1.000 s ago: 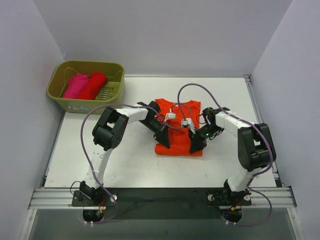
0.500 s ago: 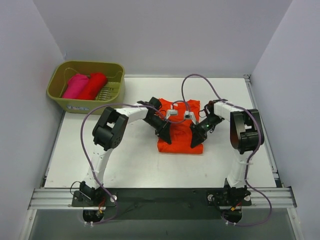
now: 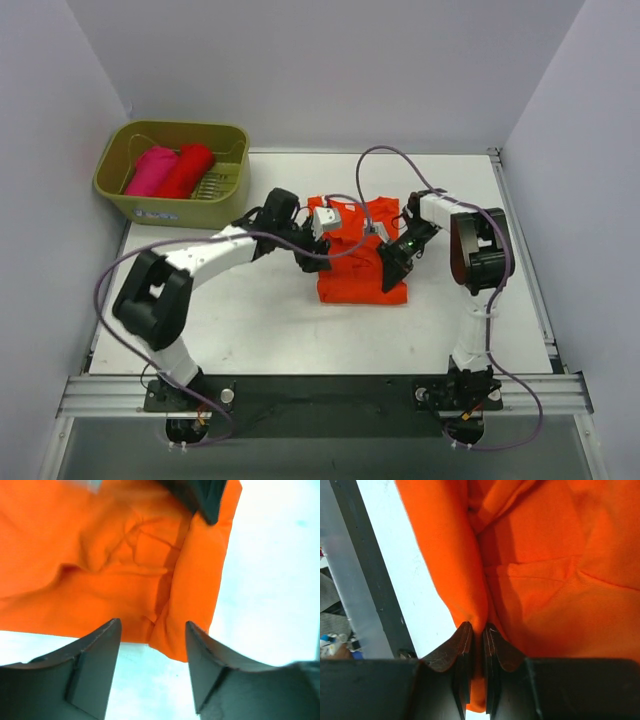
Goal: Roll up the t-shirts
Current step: Roll the T-shirt to the center of the board.
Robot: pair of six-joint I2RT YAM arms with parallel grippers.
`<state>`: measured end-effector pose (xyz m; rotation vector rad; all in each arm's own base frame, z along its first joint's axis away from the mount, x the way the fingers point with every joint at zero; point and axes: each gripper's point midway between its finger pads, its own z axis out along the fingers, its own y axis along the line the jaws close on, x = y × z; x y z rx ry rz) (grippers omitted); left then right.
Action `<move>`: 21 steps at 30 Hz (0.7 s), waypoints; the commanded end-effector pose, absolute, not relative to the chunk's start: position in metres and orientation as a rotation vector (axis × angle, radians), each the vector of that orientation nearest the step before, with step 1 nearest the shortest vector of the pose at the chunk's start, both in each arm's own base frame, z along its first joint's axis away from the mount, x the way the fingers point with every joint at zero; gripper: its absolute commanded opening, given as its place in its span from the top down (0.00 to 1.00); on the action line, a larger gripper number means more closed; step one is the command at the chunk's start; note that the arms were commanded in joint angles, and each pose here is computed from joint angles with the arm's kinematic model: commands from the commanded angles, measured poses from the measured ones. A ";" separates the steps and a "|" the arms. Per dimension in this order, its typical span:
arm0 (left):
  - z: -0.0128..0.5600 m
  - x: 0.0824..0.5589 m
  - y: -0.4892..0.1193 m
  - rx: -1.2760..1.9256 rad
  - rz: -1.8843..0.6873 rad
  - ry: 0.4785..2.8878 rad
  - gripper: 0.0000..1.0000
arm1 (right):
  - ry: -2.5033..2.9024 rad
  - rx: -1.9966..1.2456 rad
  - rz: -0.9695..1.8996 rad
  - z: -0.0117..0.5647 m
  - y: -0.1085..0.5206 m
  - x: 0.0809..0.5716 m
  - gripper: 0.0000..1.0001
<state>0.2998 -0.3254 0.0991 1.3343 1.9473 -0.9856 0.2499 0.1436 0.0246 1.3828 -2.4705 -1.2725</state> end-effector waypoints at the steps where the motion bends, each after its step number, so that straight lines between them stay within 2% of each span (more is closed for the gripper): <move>1: 0.133 0.294 -0.342 1.385 -0.647 1.583 0.32 | -2.402 1.260 -1.191 0.021 0.141 0.240 0.91; 3: 0.136 0.288 -0.346 1.390 -0.538 1.493 0.30 | -2.400 1.205 -1.173 0.021 0.141 0.242 0.92; 5: 0.115 0.262 -0.351 1.424 -0.482 1.454 0.28 | -2.409 1.135 -1.155 0.019 0.143 0.248 0.92; 6: 0.124 0.262 -0.358 1.417 -0.436 1.358 0.28 | -2.410 1.103 -1.153 0.019 0.143 0.250 0.92; 10: 0.105 0.238 -0.367 1.458 -0.268 1.221 0.29 | -2.399 0.992 -1.200 0.020 0.145 0.253 0.92; 14: 0.083 0.218 -0.365 1.547 -0.234 1.152 0.32 | -2.390 0.942 -1.217 0.021 0.144 0.258 0.92; 21: 0.072 0.216 -0.364 1.635 -0.083 1.009 0.32 | -2.365 0.921 -1.223 0.022 0.144 0.257 0.92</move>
